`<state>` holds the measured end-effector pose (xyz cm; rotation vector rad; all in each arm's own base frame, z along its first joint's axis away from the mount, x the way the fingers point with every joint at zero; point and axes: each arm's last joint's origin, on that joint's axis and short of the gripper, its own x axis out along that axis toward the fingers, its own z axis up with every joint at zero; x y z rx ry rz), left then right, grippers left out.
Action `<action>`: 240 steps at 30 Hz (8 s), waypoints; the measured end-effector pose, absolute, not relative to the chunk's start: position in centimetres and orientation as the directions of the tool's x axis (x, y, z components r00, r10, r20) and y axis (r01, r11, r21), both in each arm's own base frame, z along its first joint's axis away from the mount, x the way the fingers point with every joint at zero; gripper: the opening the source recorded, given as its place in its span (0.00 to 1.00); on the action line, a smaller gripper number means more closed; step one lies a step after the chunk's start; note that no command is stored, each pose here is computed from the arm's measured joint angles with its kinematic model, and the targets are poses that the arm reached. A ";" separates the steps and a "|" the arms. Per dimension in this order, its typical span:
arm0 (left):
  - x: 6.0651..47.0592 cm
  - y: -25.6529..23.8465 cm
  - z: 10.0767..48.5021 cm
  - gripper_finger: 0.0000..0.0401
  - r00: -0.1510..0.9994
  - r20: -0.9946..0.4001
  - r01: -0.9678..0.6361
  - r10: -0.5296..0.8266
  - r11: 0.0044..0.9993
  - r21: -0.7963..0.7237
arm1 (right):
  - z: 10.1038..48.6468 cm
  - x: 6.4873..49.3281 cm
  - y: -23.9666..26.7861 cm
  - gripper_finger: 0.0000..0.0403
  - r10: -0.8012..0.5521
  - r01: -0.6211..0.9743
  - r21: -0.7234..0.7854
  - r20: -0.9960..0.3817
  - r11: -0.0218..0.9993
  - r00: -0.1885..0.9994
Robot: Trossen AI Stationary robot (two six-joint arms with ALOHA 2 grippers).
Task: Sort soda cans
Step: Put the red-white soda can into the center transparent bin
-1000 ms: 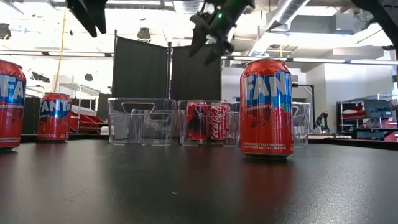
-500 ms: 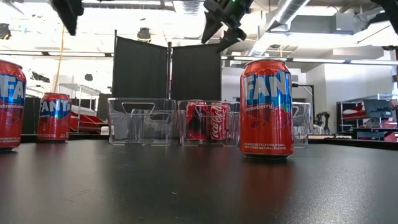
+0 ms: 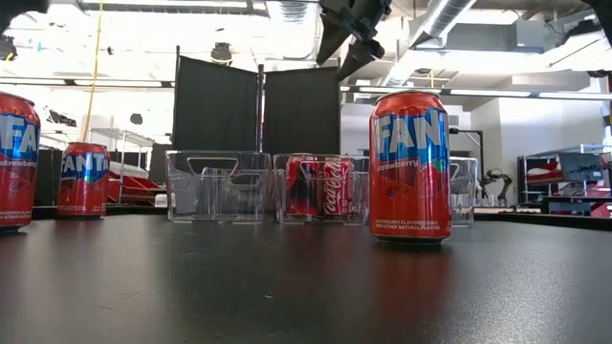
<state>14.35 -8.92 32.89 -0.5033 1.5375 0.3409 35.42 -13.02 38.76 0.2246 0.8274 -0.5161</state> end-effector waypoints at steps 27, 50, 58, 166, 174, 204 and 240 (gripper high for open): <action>9.0 -15.6 23.4 0.89 -0.077 -0.989 -0.513 -0.124 0.856 -0.068 | 35.8 36.5 -10.7 0.97 -0.292 0.486 -0.001 -0.801 0.874 0.522; 15.3 -14.6 25.4 0.73 0.179 -0.919 -0.597 -0.352 0.703 -0.385 | 39.7 31.3 -7.5 0.92 -0.244 0.492 0.035 -0.836 0.870 0.491; 19.8 -10.2 28.0 0.73 0.340 -0.890 -0.528 -0.304 0.721 -0.448 | 42.4 27.7 -4.7 0.92 -0.240 0.500 0.064 -0.819 0.864 0.521; 25.6 1.3 38.2 0.97 0.391 -0.896 -0.552 0.211 0.832 -0.045 | 20.7 39.3 0.4 0.98 0.084 -0.028 0.105 -0.582 0.994 0.809; 24.4 1.3 39.3 0.97 0.443 -0.874 -0.561 0.202 0.822 -0.094 | 18.9 40.2 0.5 0.98 0.111 -0.088 0.068 -0.600 0.994 0.792; 22.6 1.3 39.2 0.97 0.320 -0.905 -0.550 0.281 0.832 0.064 | 34.7 35.7 -3.6 0.66 -0.194 0.168 -0.098 -0.398 0.981 0.896; 17.8 1.4 41.5 0.97 0.327 -0.816 -0.767 0.477 0.638 0.066 | 22.5 34.4 -17.3 0.66 -0.367 0.463 -0.009 -0.624 0.886 0.690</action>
